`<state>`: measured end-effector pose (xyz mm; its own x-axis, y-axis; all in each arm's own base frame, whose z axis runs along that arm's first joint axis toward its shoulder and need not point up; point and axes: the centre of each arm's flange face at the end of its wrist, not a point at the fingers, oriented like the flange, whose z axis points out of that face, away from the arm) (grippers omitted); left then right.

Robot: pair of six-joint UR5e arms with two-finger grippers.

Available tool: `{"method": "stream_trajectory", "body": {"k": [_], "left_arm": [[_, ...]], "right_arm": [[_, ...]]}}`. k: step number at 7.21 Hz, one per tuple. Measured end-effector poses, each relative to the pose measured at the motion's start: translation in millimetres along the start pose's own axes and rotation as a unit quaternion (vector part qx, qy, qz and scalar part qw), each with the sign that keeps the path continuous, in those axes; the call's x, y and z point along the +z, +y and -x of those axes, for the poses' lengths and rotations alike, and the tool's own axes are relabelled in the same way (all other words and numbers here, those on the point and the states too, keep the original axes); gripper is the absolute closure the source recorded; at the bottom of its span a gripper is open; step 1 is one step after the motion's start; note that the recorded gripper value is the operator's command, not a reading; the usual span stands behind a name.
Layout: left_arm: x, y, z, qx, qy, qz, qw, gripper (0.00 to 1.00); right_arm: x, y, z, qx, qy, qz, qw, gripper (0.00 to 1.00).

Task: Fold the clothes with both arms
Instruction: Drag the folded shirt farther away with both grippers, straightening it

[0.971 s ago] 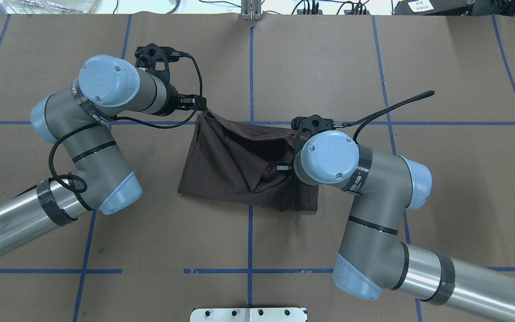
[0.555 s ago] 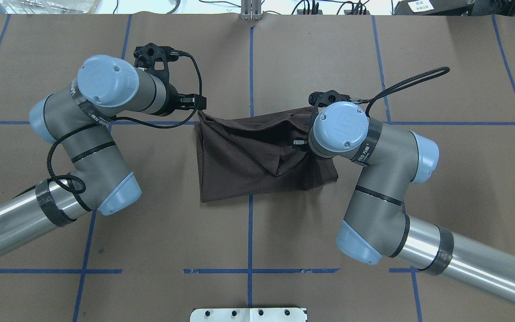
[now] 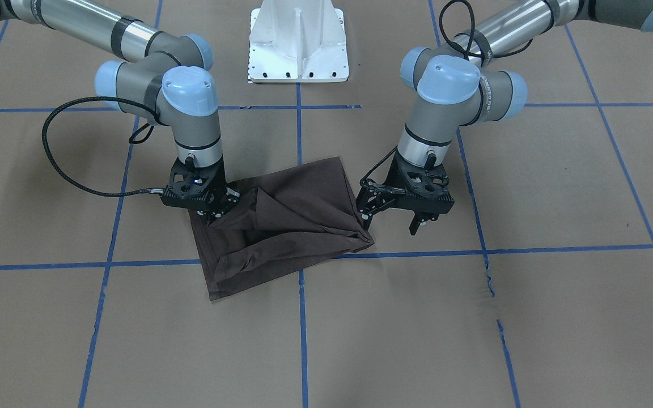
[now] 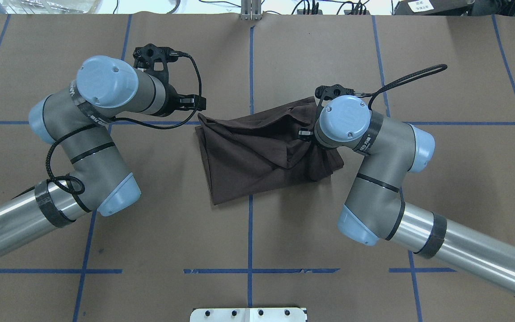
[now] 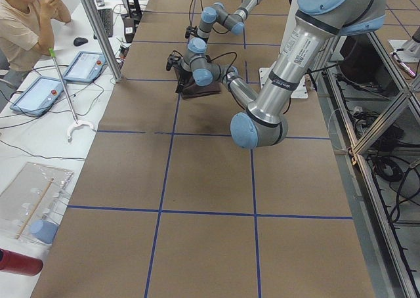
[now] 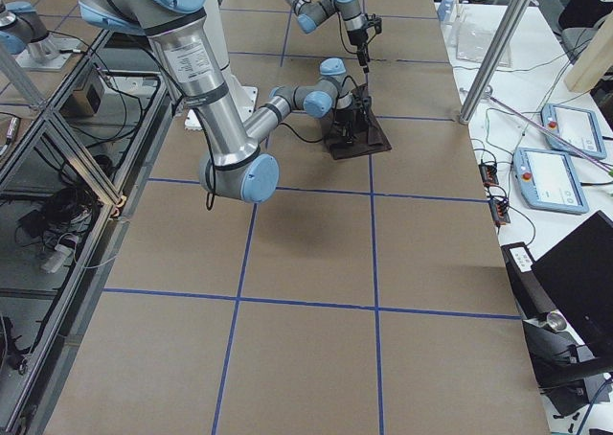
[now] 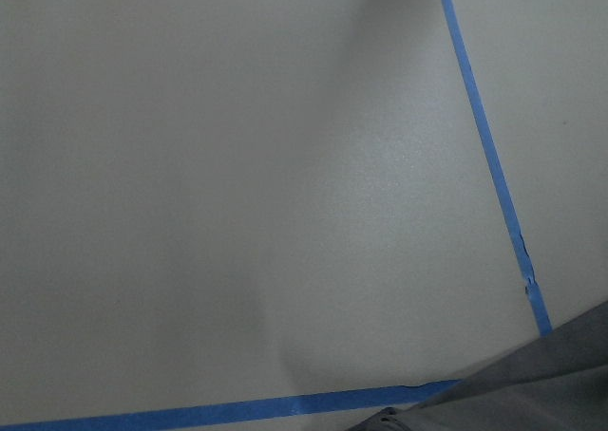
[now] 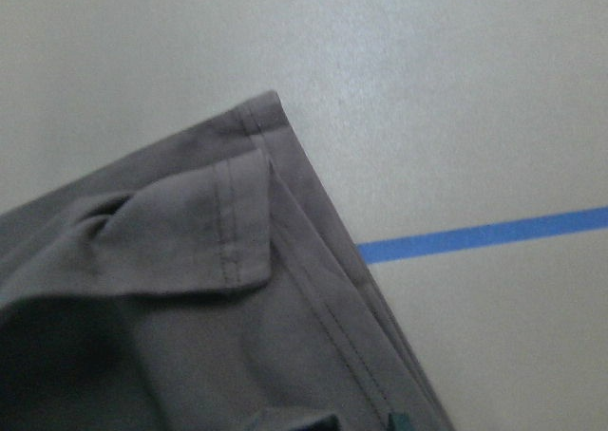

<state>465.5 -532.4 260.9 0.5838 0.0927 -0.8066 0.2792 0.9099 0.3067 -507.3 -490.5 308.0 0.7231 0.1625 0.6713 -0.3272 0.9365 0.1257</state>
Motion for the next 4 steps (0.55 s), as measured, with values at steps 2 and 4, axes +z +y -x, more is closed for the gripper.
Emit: {"method": "stream_trajectory", "body": {"k": [2,4], "left_arm": [[5.1,6.3,-4.7,-0.029,-0.001,0.006,0.9996,0.00],[24.1,22.6,-17.9,-0.078,-0.006,0.021,0.9967,0.32]], "right_arm": [[-24.3,-45.9,-7.3,-0.010,-0.021,0.014,0.9996,0.00],[-39.5,-78.3,-22.1,-0.019,-0.033,0.024,0.9990,0.00]]}}
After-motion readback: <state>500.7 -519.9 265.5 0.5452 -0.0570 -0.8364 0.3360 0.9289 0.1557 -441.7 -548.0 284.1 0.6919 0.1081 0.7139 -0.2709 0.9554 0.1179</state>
